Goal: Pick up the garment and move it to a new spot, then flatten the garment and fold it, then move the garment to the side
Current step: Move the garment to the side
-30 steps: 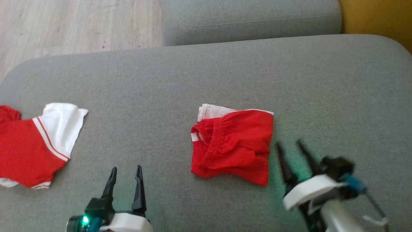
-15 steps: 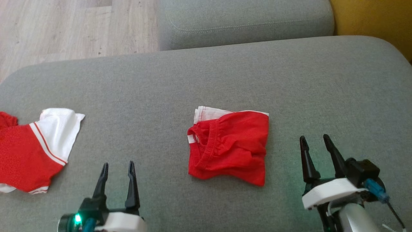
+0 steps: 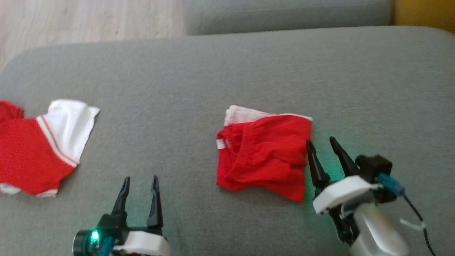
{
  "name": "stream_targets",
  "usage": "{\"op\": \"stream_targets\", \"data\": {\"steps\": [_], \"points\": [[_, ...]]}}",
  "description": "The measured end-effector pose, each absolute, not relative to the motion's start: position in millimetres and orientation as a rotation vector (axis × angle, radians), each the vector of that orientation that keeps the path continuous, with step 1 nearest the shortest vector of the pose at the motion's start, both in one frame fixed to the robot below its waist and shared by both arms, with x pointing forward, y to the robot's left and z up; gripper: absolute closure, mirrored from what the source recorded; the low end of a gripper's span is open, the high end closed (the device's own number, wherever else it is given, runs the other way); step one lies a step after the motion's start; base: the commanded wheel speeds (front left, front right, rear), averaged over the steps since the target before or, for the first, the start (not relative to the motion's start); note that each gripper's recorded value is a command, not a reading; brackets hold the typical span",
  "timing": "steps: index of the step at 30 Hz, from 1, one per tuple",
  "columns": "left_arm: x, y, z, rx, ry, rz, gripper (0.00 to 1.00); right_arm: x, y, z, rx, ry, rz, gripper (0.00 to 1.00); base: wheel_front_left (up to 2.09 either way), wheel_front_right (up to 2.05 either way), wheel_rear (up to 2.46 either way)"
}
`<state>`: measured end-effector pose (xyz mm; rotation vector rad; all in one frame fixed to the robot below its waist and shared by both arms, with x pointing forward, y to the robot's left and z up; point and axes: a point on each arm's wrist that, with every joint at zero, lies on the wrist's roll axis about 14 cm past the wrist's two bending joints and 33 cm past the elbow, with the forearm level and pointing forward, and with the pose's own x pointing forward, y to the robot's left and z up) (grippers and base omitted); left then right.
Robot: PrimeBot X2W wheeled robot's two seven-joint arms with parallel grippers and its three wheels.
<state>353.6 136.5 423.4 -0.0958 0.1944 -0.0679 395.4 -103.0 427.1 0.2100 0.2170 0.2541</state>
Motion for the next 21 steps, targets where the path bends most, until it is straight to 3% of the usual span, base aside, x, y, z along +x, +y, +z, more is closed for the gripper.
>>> {"op": "stream_targets", "data": {"steps": [8, 9, 10, 11, 21], "points": [[358, 148, 413, -0.097, 0.226, -0.040, 0.00, 398, -86, 365, 0.174, 0.437, 0.298, 0.00, 0.00, 0.00, 0.00], [359, 150, 412, -0.100, 0.228, -0.034, 0.00, 399, -84, 363, 0.180, 0.438, 0.298, 0.04, 0.00, 0.00, 0.00], [359, 152, 411, -0.103, 0.231, -0.026, 0.00, 403, -82, 364, 0.184, 0.435, 0.303, 0.60, 0.00, 0.00, 0.00], [359, 153, 411, -0.103, 0.233, -0.021, 0.00, 408, -80, 365, 0.183, 0.431, 0.309, 1.00, 0.00, 0.00, 0.00], [369, 129, 418, -0.123, 0.209, -0.100, 0.00, 413, -113, 386, 0.204, 0.360, 0.208, 1.00, 0.00, 0.00, 0.00]]}}
